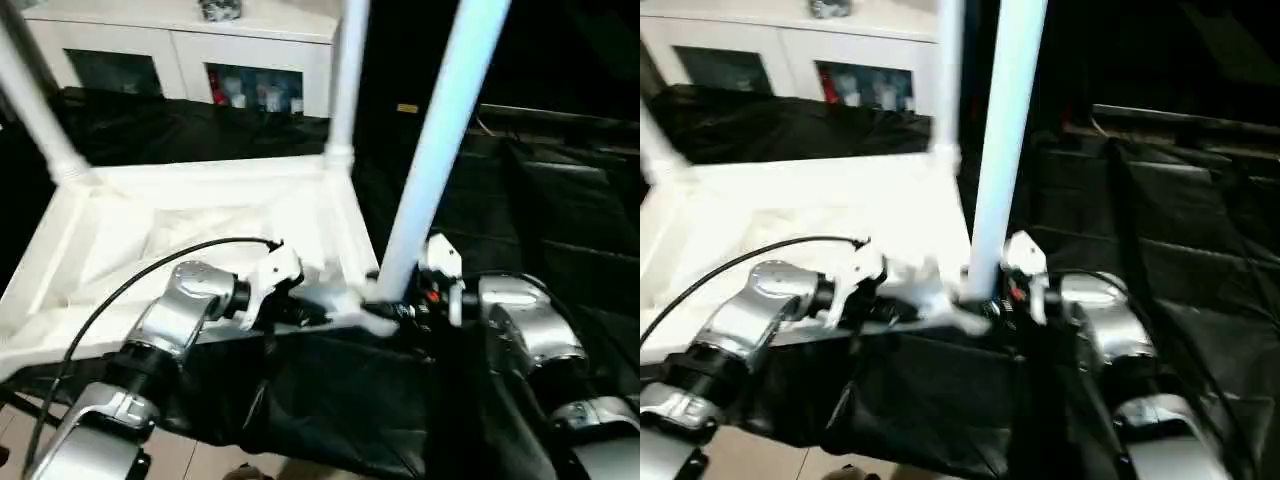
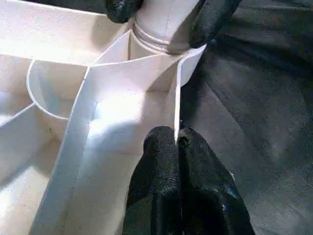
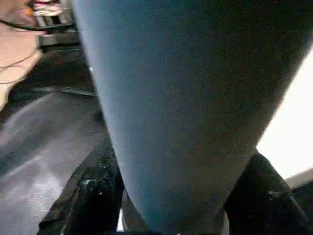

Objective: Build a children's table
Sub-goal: Rotate leg to tighten

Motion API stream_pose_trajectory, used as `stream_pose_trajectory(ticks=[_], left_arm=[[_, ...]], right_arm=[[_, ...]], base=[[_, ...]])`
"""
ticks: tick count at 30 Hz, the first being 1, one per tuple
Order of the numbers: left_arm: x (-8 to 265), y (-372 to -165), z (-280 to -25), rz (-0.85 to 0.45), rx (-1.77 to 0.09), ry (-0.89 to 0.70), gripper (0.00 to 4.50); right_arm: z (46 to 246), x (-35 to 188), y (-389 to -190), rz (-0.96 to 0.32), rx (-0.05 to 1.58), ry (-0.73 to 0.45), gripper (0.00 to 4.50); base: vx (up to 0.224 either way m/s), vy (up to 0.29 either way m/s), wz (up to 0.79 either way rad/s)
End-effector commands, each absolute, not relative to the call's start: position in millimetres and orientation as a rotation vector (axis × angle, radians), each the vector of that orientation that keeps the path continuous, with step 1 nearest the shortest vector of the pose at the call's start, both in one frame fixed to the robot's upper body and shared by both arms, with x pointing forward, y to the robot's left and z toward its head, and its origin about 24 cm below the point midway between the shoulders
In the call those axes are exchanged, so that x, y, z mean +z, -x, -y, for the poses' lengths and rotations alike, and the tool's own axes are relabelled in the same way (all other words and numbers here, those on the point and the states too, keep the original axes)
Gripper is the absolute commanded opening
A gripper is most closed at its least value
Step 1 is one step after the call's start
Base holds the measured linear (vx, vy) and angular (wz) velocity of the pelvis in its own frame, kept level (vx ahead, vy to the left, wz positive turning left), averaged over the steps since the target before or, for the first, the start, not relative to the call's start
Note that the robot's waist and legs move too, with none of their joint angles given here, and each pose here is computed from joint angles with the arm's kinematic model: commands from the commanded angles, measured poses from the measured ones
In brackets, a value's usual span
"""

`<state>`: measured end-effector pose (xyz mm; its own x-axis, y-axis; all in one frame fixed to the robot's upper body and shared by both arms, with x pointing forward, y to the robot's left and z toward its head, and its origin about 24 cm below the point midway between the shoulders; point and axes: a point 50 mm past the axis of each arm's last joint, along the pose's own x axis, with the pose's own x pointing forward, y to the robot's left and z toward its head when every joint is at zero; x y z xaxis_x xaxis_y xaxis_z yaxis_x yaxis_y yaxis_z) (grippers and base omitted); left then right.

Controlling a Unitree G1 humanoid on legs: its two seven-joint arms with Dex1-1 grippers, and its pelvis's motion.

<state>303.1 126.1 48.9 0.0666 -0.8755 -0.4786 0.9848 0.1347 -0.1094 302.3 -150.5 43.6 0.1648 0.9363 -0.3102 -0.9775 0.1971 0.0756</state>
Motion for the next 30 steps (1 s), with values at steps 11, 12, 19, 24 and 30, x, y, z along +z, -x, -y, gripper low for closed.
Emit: stream_pose_trajectory(ticks=[11, 12, 19, 24, 30], left_arm=[[67.7, -330.7, -103.2, -0.314, -1.152, -0.277, 0.00], [67.7, -332.2, -100.9, -0.308, -1.128, -0.275, 0.00], [67.6, -345.7, -78.0, -0.273, -0.910, -0.232, 0.00], [67.5, -345.6, -64.4, -0.255, -0.889, -0.234, 0.00], [66.6, -339.9, -65.7, -0.258, -0.984, -0.241, 0.00]], right_arm=[[119.5, 8.6, -305.6, -0.400, 1.126, 0.113, 2.00], [117.9, 7.2, -308.7, -0.395, 1.067, 0.107, 1.98], [97.0, 0.3, -328.0, -0.399, 0.684, -0.009, 1.96], [75.3, -0.8, -326.0, -0.375, 0.704, 0.040, 2.51], [81.6, 8.2, -331.1, -0.335, 0.752, 0.024, 3.04]], base=[[0.000, 0.000, 0.00], [0.000, 0.000, 0.00], [0.000, 0.000, 0.00], [0.000, 0.000, 0.00], [0.000, 0.000, 0.00]])
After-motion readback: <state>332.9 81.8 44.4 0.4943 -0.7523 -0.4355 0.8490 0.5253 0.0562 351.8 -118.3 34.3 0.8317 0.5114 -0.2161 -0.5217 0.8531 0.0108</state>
